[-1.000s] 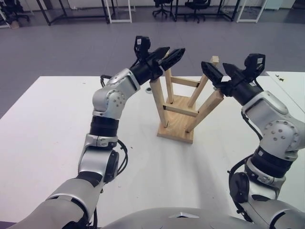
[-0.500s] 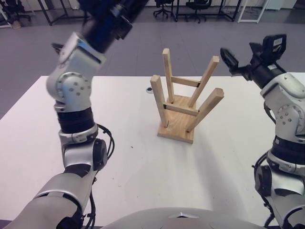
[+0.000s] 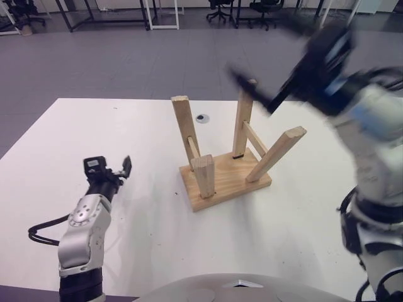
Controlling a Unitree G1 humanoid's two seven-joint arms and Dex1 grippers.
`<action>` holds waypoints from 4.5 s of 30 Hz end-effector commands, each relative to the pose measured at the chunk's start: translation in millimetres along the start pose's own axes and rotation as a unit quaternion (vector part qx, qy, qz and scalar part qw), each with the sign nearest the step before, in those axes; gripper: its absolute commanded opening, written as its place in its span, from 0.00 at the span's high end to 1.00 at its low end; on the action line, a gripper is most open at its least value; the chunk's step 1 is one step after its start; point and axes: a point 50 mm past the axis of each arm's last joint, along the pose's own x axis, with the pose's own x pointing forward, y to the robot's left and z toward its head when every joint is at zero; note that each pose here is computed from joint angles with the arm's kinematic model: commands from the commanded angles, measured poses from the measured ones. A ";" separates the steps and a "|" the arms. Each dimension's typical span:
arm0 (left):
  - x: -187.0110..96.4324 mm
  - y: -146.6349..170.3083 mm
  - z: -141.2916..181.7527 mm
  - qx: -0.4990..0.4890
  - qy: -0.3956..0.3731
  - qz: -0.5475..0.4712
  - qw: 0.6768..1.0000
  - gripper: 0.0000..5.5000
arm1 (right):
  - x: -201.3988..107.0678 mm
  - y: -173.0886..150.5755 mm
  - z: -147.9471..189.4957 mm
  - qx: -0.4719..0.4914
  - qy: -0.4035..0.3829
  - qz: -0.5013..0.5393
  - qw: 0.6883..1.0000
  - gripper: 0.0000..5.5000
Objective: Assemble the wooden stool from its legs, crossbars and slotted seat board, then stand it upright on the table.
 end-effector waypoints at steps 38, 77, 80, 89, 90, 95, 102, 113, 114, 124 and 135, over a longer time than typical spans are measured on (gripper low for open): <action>-41.8 -94.4 -10.8 0.007 0.083 -0.317 0.945 0.28 | -157.7 121.6 -155.8 0.254 0.337 0.142 0.896 0.02; -15.8 -46.1 39.8 0.248 0.086 -0.623 0.737 0.63 | -138.5 81.6 -151.9 0.246 0.333 0.348 0.841 0.51; -13.0 -49.2 46.0 0.252 0.078 -0.632 0.729 0.70 | -128.6 80.9 -148.1 0.256 0.302 0.351 0.849 0.62; -18.0 -65.3 155.9 0.112 0.006 -0.716 0.689 0.71 | -67.2 23.8 -55.2 0.346 0.141 0.437 0.818 0.68; -26.9 -67.8 175.3 0.080 0.022 -0.742 0.666 0.71 | -58.9 12.4 -30.9 0.367 0.126 0.466 0.795 0.69; -63.4 -48.1 246.5 -0.027 0.194 -0.817 0.543 0.72 | -35.4 -35.2 49.7 0.496 0.149 0.555 0.652 0.72; -37.2 -50.2 260.1 -0.147 0.264 -0.804 0.512 0.76 | -13.0 -42.0 38.3 0.640 0.146 0.549 0.518 0.75; -2.2 -44.7 193.5 -0.310 0.402 -0.729 0.459 0.76 | -37.5 -5.7 -34.7 0.804 0.237 0.458 0.295 0.75; -1.2 -44.5 186.1 -0.317 0.412 -0.722 0.456 0.76 | -39.4 -1.9 -40.2 0.810 0.246 0.450 0.283 0.75; 6.1 -36.8 151.0 -0.271 0.456 -0.655 0.537 0.61 | -64.1 12.2 -95.9 0.792 0.345 0.340 0.372 0.63; 19.3 60.2 197.6 -0.205 0.210 -0.553 0.780 0.26 | -133.7 -59.8 -121.1 0.661 0.331 0.060 0.671 0.27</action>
